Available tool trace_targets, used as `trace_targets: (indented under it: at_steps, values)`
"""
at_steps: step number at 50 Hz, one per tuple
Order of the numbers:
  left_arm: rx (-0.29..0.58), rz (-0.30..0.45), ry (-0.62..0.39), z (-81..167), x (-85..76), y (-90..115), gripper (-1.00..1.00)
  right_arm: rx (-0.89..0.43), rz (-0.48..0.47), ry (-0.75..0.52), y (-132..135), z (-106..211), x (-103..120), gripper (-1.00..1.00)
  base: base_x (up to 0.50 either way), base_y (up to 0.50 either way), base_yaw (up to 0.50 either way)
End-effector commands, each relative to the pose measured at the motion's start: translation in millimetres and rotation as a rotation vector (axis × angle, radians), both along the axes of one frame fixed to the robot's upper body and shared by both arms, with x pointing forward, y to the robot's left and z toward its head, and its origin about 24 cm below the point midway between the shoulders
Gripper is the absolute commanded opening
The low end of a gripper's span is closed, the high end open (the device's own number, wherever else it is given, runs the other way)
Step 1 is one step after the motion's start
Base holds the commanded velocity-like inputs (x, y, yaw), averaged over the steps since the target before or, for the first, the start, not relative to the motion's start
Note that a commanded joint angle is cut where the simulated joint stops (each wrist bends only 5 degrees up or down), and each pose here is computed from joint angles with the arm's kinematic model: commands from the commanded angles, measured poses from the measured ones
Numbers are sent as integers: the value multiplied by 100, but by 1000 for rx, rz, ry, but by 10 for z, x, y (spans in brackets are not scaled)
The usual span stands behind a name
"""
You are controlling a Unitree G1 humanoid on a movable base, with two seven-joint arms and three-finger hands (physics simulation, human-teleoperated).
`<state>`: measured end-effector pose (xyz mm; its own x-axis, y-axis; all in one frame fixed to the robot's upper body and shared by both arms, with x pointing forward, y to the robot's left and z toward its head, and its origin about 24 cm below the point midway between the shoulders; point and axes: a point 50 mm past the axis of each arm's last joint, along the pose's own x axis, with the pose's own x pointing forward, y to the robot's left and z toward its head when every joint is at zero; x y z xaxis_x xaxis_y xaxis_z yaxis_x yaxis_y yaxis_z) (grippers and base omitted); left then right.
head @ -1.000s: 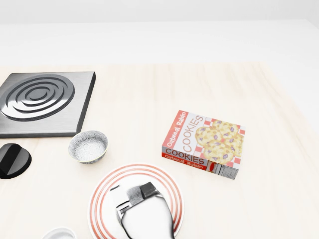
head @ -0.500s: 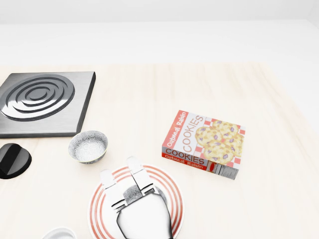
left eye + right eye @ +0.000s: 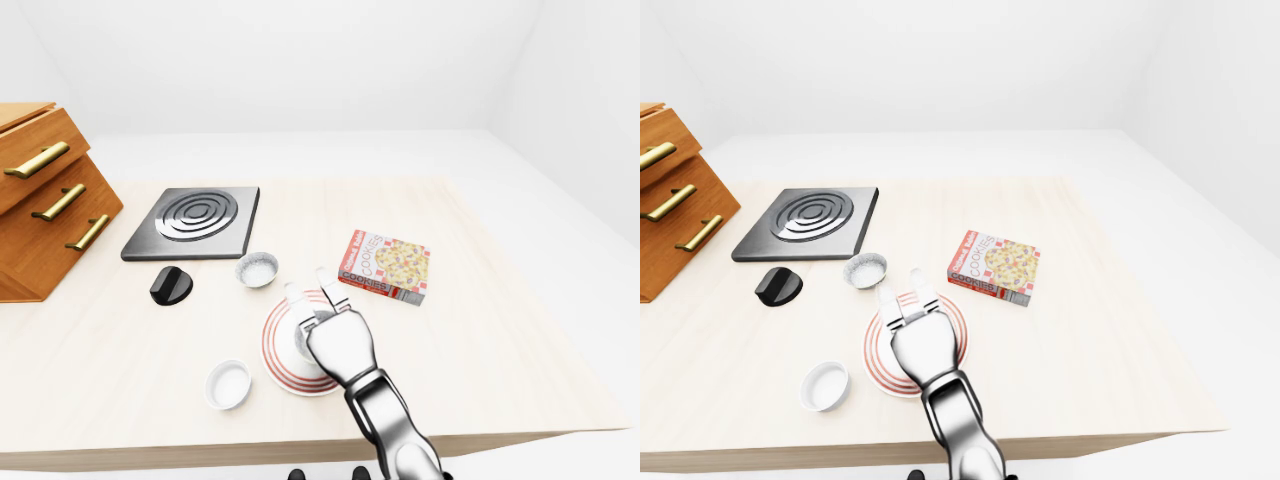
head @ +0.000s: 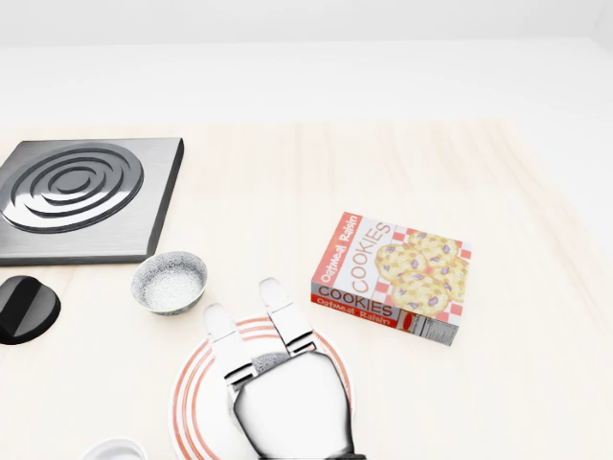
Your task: Pick the akita bowl next to the plate and place it on the plate.
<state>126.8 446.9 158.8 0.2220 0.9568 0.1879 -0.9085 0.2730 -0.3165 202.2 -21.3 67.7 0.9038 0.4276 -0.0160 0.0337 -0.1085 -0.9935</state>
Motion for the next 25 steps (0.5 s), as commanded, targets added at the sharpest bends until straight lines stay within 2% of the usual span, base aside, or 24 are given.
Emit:
trace_targets:
  at_steps: [1, 11, 20, 25]
  values:
    - [6, 4, -9, 22, -17, -1, 100, -2, -28, -27, -67, 459, -83, 100, 0, 0, 0]
    - [9, 5, -12, 34, -20, -3, 100, 19, -26, -38, -87, 658, -119, 100, 0, 0, 0]
    - [9, 5, -13, 34, -20, -2, 100, 14, -28, -49, -103, 678, -104, 100, 0, 0, 0]
    - [-1, 6, -5, 7, -24, 14, 100, 23, -47, -65, -162, 908, -48, 100, 0, 0, 0]
